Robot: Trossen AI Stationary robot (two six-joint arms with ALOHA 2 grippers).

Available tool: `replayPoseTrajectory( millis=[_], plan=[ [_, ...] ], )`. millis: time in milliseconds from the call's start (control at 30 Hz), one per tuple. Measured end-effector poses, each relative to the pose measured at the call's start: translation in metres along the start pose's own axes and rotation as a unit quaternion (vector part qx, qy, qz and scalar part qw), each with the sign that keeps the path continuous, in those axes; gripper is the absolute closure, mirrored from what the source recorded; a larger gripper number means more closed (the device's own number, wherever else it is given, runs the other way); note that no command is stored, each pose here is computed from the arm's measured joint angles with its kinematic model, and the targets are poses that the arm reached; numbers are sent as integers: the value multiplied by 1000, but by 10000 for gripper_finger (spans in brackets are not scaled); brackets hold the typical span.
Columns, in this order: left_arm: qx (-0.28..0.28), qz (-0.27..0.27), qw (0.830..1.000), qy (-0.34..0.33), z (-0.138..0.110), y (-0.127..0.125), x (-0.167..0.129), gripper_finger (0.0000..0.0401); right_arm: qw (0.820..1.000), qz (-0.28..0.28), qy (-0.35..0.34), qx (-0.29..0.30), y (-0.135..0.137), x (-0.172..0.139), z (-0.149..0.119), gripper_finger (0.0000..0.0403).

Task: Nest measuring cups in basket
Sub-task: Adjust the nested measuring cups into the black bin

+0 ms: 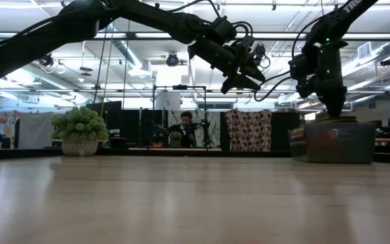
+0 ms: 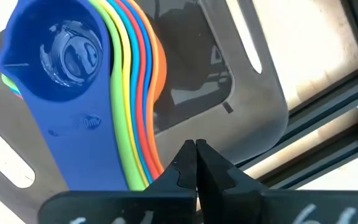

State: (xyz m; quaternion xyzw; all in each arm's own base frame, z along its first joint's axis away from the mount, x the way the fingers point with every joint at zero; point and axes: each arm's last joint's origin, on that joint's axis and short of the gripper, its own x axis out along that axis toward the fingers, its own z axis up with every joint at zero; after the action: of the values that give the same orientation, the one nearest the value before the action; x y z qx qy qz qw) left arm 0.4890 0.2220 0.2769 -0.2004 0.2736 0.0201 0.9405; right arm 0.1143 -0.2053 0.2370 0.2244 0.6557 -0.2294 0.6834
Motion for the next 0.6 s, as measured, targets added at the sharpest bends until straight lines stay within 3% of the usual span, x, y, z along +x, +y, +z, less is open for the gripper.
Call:
replayPoseTrajectory(
  millis=[600],
  plan=[
    [-1, 1, 1000, 2, 0, 1, 0, 239, 999, 40, 32, -3, 3, 13, -2, 403]
  ],
)
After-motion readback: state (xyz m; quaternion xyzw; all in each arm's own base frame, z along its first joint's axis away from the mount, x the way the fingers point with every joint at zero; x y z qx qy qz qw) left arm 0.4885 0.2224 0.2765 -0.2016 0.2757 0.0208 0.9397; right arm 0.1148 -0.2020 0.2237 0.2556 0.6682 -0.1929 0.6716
